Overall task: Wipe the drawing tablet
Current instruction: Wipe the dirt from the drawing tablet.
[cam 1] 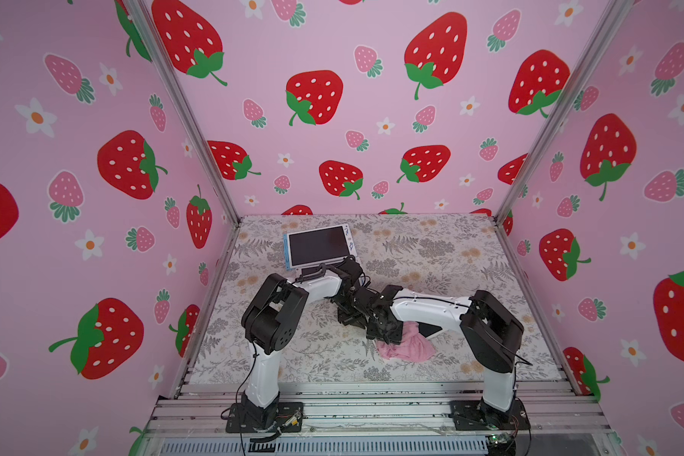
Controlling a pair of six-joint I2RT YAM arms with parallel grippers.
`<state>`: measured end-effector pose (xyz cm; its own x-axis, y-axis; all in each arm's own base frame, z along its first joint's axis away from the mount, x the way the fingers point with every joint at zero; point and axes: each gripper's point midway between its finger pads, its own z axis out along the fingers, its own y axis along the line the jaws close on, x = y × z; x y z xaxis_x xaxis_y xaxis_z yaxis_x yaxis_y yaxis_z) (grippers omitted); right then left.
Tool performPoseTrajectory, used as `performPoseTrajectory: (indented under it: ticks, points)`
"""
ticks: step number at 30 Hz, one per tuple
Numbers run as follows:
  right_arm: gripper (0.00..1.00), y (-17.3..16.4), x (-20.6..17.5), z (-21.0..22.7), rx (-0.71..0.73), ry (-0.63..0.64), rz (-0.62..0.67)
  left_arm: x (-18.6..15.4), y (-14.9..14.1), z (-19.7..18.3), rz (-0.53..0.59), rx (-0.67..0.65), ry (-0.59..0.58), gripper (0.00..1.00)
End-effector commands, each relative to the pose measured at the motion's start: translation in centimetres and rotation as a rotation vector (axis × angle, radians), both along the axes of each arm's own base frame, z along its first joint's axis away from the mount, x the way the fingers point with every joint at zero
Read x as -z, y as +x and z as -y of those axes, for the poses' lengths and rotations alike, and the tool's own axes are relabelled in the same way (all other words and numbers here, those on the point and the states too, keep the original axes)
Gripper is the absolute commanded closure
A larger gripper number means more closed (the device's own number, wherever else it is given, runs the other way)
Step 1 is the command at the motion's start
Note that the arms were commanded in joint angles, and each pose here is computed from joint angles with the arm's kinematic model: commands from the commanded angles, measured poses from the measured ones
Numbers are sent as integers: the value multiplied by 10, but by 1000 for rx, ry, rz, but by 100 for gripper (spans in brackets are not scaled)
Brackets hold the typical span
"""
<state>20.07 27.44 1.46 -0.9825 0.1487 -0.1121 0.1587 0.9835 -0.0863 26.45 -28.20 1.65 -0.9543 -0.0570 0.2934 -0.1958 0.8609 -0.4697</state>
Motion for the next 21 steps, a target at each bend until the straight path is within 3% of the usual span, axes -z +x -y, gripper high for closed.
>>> performPoseTrajectory:
  ticks: [1,4,11,21]
  points:
    - [86,-45,57,32,31,-106,-174,54,-5,-16,2,5,140,86]
    - [100,-40,56,21,17,-18,-133,56,-6,-16,-2,8,143,86]
    - [100,-23,46,-18,-24,179,-55,62,-10,-16,-20,10,139,87]
    - [100,-13,28,-45,-38,253,-38,65,-14,-18,-26,10,141,87]
